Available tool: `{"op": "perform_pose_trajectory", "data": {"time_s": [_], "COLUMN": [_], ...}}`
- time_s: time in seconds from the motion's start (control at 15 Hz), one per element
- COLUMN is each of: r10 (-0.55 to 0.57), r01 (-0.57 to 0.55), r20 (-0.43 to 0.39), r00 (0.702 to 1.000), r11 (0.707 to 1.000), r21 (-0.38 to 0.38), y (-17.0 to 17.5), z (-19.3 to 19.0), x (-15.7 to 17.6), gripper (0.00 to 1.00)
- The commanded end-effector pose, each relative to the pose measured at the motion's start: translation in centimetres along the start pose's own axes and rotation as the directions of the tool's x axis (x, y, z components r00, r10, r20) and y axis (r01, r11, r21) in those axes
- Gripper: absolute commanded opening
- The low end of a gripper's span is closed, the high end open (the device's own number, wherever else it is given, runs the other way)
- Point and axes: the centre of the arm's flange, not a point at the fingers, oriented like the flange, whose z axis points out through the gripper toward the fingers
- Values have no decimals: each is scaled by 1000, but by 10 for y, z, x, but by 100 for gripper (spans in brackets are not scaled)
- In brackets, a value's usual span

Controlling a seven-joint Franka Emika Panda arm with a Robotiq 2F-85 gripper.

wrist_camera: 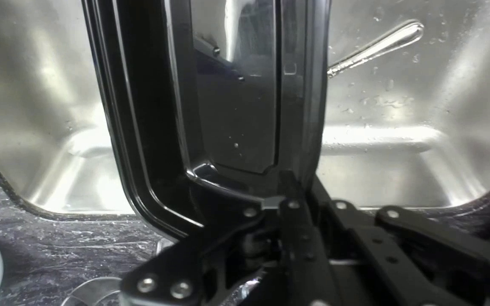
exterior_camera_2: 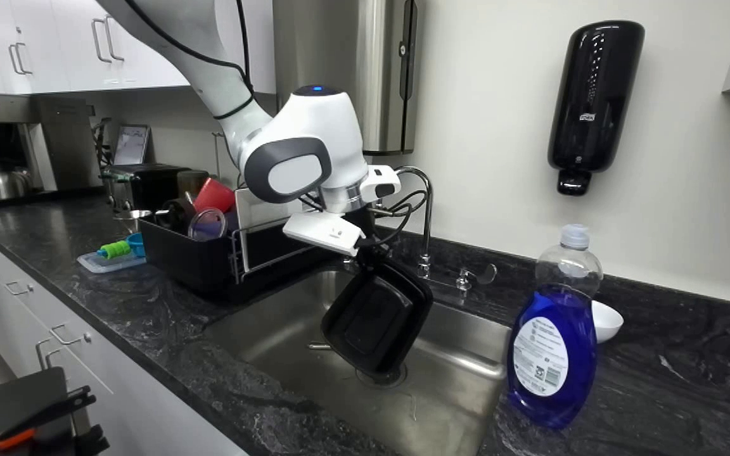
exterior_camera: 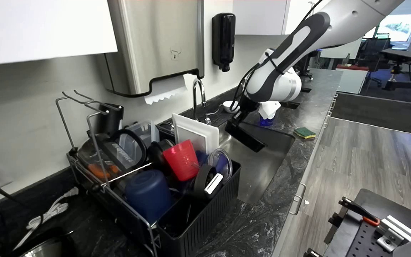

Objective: Move the black bowl from the sink to on the plate dryer

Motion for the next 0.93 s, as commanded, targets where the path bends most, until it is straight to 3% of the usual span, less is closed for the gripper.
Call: {"op": "perform_pose_trajectory", "data": {"time_s": [0.0,0.6,0.87], "r10": [-18,-60,-43], "r01": [21,79,71], "r20": [-30,-85,-91], "r00": [999,995,995], "r11": [995,967,942], "r21": [98,242,329], "y": [5,18,20], "z": [-26,-60,-75], "x": [-12,-12,-12], "gripper": [2,2,2]}}
